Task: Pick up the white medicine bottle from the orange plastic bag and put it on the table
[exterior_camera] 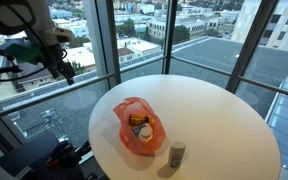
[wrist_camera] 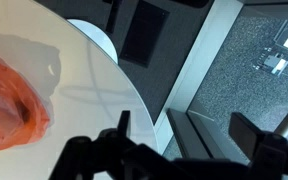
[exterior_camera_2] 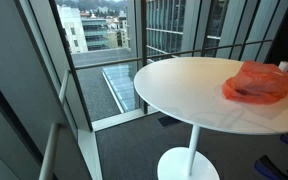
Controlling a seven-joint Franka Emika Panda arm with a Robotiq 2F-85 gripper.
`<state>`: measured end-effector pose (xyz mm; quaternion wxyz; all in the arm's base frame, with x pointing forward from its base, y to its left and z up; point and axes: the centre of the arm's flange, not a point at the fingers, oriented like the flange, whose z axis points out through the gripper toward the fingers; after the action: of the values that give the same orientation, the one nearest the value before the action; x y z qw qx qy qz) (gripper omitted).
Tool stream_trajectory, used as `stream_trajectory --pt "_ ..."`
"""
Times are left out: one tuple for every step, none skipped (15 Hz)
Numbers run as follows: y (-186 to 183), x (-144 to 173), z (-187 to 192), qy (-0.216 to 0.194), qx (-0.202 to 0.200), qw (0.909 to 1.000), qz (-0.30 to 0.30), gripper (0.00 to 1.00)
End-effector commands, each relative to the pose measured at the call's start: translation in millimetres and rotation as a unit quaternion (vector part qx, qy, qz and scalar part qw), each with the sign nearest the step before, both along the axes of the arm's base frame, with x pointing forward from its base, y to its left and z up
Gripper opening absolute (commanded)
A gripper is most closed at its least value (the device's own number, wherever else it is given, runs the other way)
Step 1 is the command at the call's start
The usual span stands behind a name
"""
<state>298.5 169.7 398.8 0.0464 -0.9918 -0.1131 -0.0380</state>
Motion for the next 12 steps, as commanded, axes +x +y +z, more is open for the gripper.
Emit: stream_trajectory --pt "0 0 0 0.000 0.000 1.0000 0.000 1.00" --pt "0 0 0 0.000 0.000 1.0000 0.000 1.00" --pt "0 0 0 0.000 0.000 1.0000 0.000 1.00" --pt "0 0 0 0.000 0.000 1.0000 0.000 1.00" --pt "0 0 0 0.000 0.000 1.0000 0.000 1.00" --pt "-1 5 2 0.000 -0.003 1.0000 -0.006 1.00" --pt "-2 9 4 -0.001 -0.002 1.0000 -0.009 1.00" --pt "-4 16 8 -0.003 -0.002 0.9999 -0.016 1.00" --pt "-7 22 11 -0.004 0.000 0.9998 -0.021 1.00" --pt "-10 29 14 -0.007 -0.001 0.9995 -0.029 1.00" --pt "-14 35 18 -0.008 0.002 0.9993 -0.036 1.00" --pt "-17 42 23 -0.011 0.001 0.9990 -0.043 1.00"
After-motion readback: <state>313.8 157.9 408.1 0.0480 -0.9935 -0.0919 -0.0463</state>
